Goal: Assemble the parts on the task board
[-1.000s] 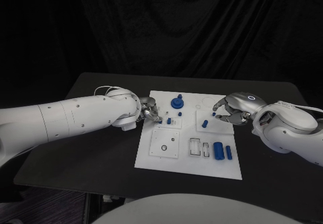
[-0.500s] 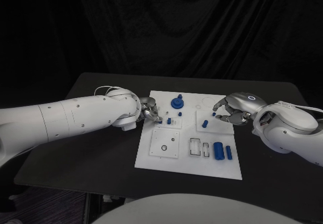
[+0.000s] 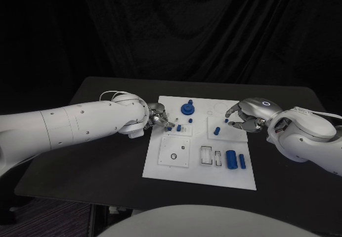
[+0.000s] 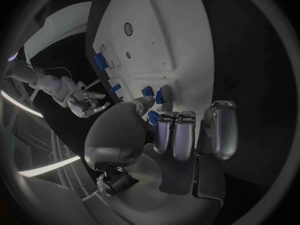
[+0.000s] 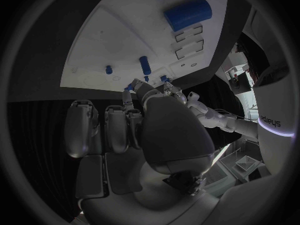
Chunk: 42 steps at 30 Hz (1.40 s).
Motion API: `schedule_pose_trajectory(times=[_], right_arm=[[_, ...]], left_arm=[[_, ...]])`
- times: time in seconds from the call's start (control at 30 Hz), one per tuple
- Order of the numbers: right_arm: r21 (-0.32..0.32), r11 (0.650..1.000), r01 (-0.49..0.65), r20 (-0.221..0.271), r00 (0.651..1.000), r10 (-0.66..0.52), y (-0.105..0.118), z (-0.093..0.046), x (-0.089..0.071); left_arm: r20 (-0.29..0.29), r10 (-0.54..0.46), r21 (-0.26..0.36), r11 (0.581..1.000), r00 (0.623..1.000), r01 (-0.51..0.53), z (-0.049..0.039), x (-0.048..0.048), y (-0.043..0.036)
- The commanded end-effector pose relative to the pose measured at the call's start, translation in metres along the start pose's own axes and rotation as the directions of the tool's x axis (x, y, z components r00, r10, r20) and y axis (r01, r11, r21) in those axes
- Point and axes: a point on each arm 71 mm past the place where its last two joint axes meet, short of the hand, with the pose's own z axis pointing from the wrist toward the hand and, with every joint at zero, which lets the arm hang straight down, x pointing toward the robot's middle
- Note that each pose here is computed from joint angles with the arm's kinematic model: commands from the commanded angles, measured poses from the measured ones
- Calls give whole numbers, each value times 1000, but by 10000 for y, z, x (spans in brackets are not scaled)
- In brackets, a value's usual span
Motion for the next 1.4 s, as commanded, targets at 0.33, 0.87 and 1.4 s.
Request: schedule_pose_trajectory(times=[0.33, 0.87, 1.4], right_arm=[[16, 1000, 2, -5, 1000, -2, -9, -5, 12], [16, 1000, 3, -7, 1000, -2, -9, -5, 15], [20, 1000, 3, -10, 1000, -3, -13, -9, 18]], left_arm=[[-50, 10, -9, 1000, 999, -11, 21, 85, 25], [-41, 5, -28, 1000, 999, -6, 18, 79, 50], [-22, -3, -10, 1000, 1000, 3, 10, 69, 46]])
